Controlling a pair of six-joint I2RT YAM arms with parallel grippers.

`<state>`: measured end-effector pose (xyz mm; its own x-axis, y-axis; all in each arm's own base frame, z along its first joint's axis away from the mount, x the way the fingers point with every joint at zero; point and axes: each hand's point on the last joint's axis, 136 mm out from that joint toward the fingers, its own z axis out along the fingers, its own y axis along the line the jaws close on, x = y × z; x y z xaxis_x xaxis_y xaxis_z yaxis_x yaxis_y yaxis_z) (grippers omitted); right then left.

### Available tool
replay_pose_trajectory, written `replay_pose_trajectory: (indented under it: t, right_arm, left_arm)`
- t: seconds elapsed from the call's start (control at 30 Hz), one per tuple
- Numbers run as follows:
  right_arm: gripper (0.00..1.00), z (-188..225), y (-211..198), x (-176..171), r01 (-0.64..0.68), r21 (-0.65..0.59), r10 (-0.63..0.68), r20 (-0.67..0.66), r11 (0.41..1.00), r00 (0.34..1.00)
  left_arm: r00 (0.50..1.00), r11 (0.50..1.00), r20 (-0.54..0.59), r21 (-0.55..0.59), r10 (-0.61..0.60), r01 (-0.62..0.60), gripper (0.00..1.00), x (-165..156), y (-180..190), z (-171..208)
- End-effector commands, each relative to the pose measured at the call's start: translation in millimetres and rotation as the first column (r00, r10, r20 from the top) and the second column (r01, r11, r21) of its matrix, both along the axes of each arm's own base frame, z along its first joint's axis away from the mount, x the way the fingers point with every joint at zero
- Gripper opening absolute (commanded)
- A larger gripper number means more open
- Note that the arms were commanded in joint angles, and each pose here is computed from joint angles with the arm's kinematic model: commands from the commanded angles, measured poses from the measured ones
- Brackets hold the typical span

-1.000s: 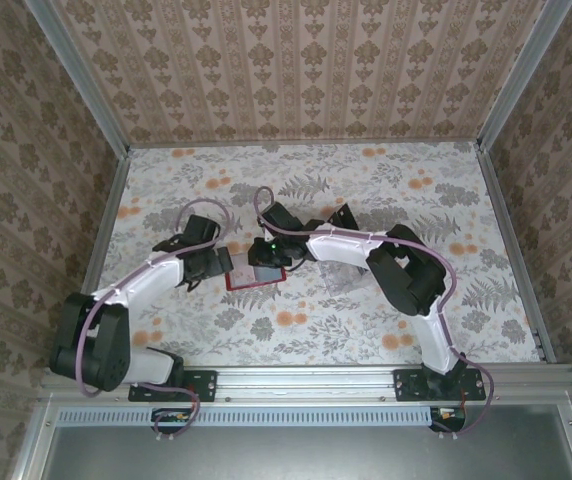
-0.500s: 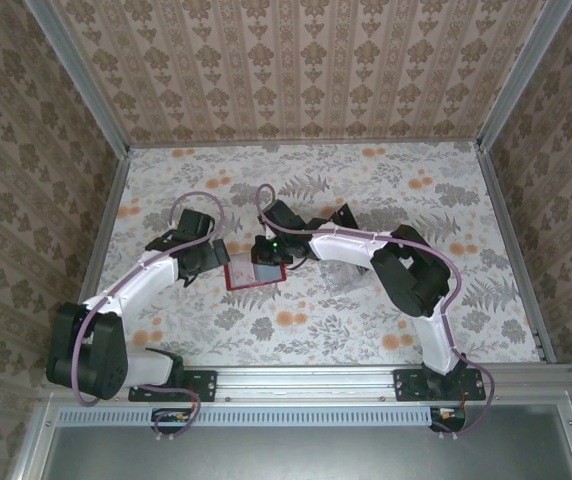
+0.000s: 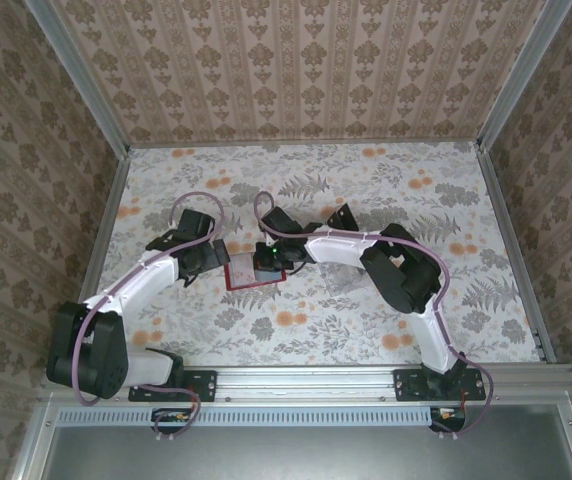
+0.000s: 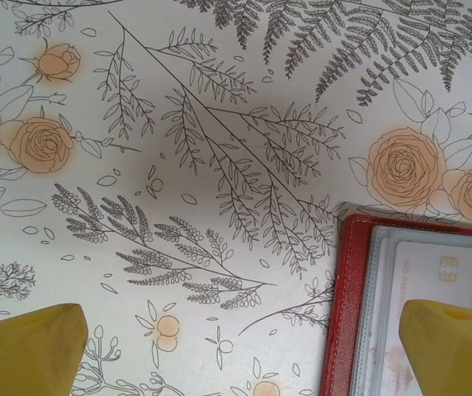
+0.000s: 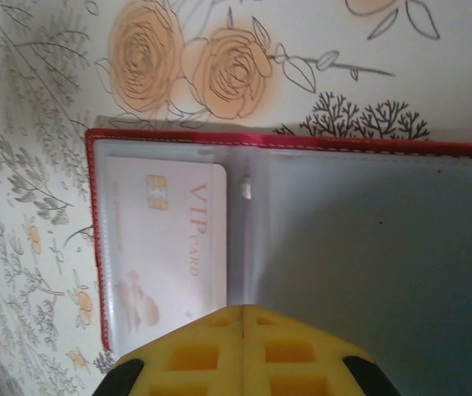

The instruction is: Put the credit cards into the card holder

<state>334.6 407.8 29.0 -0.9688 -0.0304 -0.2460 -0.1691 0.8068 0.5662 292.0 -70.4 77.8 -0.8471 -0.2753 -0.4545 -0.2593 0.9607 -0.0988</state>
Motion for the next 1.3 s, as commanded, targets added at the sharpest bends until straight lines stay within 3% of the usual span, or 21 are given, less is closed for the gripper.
replay_pose_trajectory:
  t: [0.0,0.33,0.6,0.83,0.97,1.27]
  right_arm:
    - [0.05,-3,12,-2,-0.018,0.002,0.018,-0.010,1.000,1.000]
    - [0.07,14,20,-4,-0.030,0.029,0.030,0.008,0.999,1.000]
    - [0.38,64,-32,-1,0.063,0.008,-0.063,0.133,0.998,0.989]
    - [0.48,56,-78,-1,0.102,-0.163,-0.074,0.169,0.981,0.983]
    - [0.49,46,-83,2,0.098,-0.231,-0.061,0.162,0.968,0.985]
    - [0.48,34,-74,8,0.080,-0.251,-0.045,0.145,0.965,0.988]
  left_arm:
    - [1.000,1.000,0.000,0.001,-0.016,0.016,1.00,3,-1,3]
    - [1.000,1.000,-0.003,-0.006,-0.023,0.023,1.00,2,-4,1]
    - [0.997,0.995,0.011,-0.068,-0.070,0.071,1.00,4,-16,-4]
    - [0.993,0.980,-0.013,-0.164,-0.114,0.111,1.00,4,-37,-21]
    - [0.993,0.974,0.011,-0.197,-0.117,0.117,1.00,5,-42,-22]
    - [0.993,0.973,0.021,-0.198,-0.118,0.120,1.00,7,-43,-23]
